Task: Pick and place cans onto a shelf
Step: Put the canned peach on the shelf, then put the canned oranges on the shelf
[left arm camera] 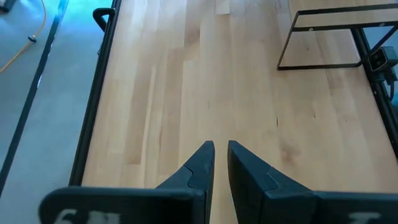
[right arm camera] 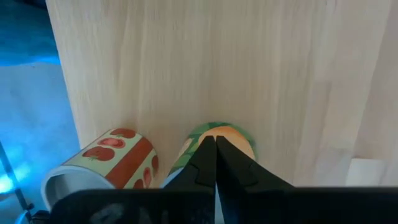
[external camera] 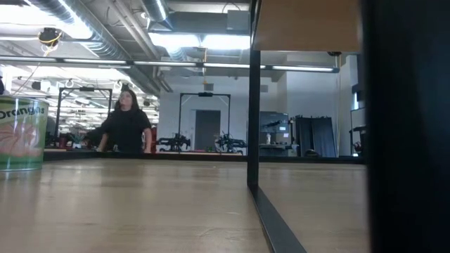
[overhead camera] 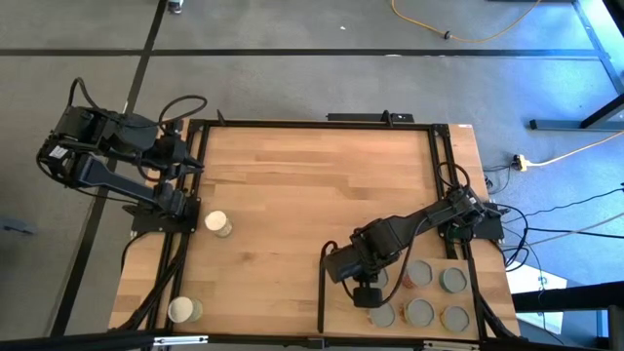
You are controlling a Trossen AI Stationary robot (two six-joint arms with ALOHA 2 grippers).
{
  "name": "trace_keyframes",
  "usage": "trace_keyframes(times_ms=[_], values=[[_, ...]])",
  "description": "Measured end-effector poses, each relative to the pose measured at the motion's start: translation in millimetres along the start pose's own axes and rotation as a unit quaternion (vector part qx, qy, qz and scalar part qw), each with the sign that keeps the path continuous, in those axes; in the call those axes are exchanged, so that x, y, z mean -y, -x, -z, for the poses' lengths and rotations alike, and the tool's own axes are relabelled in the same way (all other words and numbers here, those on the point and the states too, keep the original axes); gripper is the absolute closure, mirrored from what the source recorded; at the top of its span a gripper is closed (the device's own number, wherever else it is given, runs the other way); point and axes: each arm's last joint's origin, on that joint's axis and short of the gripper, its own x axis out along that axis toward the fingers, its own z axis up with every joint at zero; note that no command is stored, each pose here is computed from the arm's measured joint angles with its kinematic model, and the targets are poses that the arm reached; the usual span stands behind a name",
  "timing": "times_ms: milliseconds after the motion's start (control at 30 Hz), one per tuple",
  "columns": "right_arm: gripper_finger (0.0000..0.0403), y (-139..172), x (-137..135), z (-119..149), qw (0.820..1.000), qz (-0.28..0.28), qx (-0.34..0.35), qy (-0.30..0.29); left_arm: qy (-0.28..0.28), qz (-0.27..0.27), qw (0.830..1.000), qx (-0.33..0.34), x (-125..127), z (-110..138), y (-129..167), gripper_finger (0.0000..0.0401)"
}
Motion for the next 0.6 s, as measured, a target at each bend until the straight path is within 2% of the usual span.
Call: trace_keyframes(times_ms=[167,300,467,600], values=[[0.0402,0.8,-2.5,1.5,1.0,0.001,0.002,-0.003,-0.013,0.0,1.0,0.0,0.0,0.0,0.0,0.0364],[0.04,14.1,-4.9,1.0,0.999,0.0,0.034,0.013,-0.015,0.009,1.0,-0.006,0.5,1.2,0.0,0.0364],[0.0399,48.8,-6.6,1.5,0.992,0.009,0.123,0.033,-0.008,0.028,0.999,-0.024,1.4,6.8,1.7,0.0364],[0.0399,72.5,5.3,10.9,0.983,0.026,0.182,0.017,0.044,0.039,0.998,-0.026,2.2,10.5,1.7,0.0364]])
